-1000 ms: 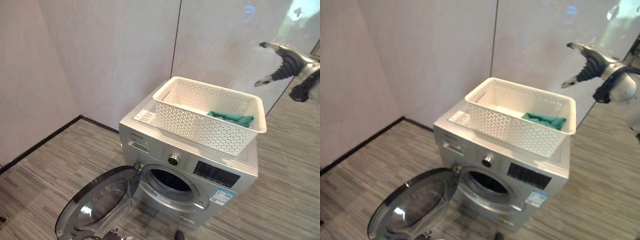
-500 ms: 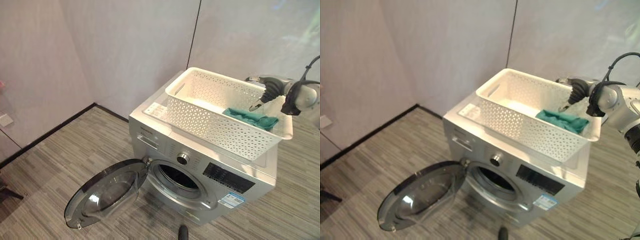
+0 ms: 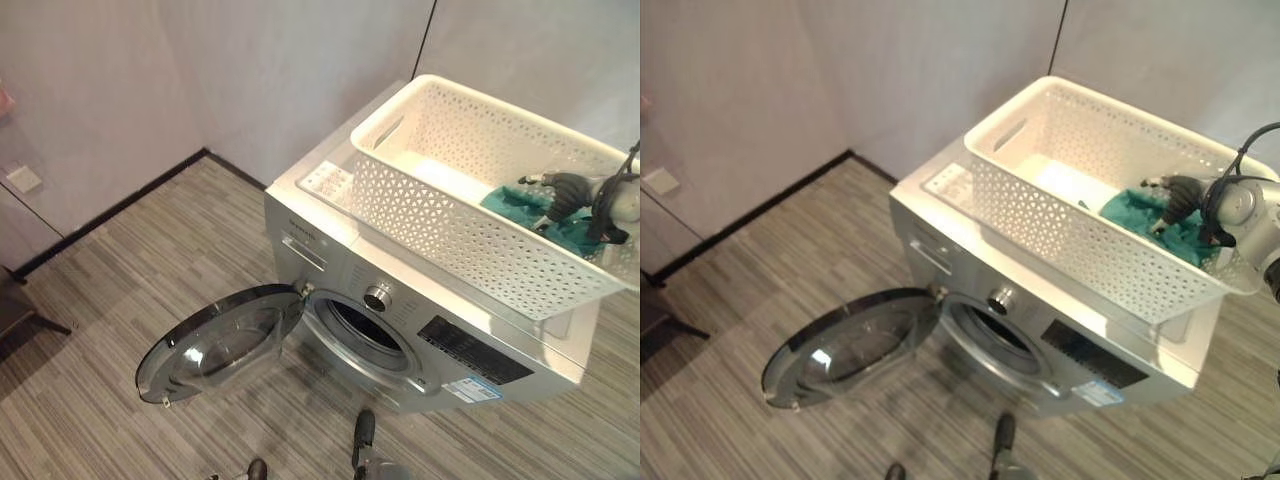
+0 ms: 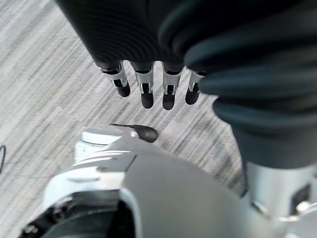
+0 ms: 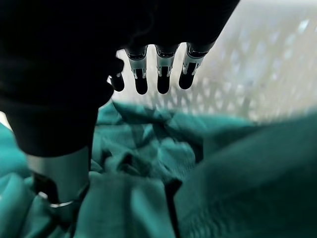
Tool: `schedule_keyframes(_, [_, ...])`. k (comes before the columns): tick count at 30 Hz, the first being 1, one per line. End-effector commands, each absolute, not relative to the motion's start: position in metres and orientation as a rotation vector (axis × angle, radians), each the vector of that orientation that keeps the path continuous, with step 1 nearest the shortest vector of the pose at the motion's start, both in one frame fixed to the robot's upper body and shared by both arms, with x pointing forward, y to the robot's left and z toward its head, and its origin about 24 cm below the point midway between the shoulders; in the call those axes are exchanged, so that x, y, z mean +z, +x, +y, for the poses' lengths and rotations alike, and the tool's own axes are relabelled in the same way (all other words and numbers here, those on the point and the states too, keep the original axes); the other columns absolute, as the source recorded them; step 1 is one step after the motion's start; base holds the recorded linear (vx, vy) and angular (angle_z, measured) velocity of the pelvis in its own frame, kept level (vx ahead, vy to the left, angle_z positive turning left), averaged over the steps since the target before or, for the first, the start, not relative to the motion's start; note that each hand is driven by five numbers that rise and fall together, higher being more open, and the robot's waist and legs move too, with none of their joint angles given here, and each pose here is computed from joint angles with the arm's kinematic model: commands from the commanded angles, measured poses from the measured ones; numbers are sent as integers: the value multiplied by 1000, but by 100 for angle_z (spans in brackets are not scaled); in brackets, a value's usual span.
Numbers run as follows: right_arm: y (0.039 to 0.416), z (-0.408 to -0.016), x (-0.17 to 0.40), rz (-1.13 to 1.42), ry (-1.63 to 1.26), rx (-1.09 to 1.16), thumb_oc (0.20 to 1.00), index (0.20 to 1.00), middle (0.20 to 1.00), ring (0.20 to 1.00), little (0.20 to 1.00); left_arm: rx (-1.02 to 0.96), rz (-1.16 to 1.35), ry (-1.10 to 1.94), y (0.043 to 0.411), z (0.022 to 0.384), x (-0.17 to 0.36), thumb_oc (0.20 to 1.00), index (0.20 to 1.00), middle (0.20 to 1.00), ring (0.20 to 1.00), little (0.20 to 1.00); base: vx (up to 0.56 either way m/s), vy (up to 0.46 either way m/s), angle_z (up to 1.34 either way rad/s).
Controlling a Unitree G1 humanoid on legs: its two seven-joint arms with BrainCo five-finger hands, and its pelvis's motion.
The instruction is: Grab the laundry basket,head to the washer,open it,put in the laundry and shut it.
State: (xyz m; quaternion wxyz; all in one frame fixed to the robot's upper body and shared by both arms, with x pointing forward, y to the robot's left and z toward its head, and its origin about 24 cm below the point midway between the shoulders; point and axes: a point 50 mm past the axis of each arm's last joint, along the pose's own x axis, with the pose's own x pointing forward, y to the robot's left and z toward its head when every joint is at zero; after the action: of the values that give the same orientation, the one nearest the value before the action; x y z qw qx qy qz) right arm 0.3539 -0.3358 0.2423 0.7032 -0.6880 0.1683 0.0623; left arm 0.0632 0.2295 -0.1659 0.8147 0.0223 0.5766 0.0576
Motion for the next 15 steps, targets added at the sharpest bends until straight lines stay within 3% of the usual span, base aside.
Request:
schedule_keyframes(1, [350, -360, 263, 476, -1548, 7, 1000, 1000, 1000, 1000, 1000, 88, 1114, 155, 98, 250, -152, 1000, 1000, 1000, 1000, 1000, -20, -54, 3])
schedule_keyframes(9, [344, -370, 252, 694, -1616, 62, 1000, 1000, 1000, 1000, 1000, 61, 1052, 156, 118, 247, -146, 1000, 1000, 1000, 1000, 1000, 2, -28, 9])
schedule_keyframes(14, [345, -365, 248, 703, -1604, 101, 1000, 1000, 1000, 1000, 1000, 39, 1048, 146, 120, 241, -147, 1000, 1000, 1000, 1000, 1000, 0, 0, 0])
schedule_keyframes(15, [347, -361, 248, 695, -1597, 118, 200, 200, 200, 200, 200, 39, 1055, 142, 119, 240, -148, 1000, 1000, 1000, 1000, 1000, 0, 0, 0])
